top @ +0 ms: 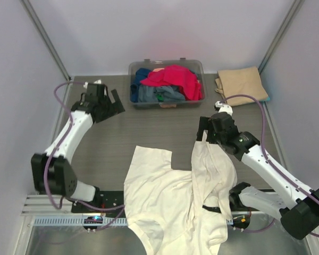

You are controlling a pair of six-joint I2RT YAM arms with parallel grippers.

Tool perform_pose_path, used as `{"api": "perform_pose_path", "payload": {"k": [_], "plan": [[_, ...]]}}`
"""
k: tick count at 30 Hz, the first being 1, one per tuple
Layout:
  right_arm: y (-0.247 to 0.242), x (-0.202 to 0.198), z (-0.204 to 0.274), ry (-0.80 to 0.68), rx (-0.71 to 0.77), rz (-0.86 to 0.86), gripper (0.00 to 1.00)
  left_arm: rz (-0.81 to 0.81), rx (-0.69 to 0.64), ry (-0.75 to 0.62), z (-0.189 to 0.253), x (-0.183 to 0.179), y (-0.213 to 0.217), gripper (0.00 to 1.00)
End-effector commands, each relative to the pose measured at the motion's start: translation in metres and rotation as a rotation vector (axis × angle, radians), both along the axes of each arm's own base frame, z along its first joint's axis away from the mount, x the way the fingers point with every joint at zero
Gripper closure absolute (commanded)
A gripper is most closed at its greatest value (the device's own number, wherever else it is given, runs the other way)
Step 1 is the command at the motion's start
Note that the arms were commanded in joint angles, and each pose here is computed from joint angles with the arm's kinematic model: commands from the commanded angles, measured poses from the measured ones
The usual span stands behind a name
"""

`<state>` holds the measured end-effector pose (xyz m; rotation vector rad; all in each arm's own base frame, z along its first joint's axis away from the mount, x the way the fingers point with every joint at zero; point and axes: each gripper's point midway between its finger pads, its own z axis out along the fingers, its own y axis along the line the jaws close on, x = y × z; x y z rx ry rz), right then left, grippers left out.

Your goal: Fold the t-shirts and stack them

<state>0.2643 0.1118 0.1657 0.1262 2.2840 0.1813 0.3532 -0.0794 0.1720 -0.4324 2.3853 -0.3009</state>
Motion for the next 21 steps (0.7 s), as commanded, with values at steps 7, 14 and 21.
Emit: {"api": "perform_pose_path", "payload": {"k": [7, 14, 21], "plan": [[0.031, -0.016, 0.004, -0.016, 0.156, 0.155, 0.0, 0.006, 0.031, -0.071, -0.02, 0.184, -0.029, 0.0], [0.028, -0.021, 0.001, -0.023, 0.14, 0.175, 0.0, -0.037, 0.047, -0.006, -0.065, 0.232, -0.052, 0.26], [0.027, -0.02, -0.002, -0.016, 0.122, 0.179, 0.0, 0.03, 0.017, 0.035, -0.073, 0.226, -0.04, 0.94]]}}
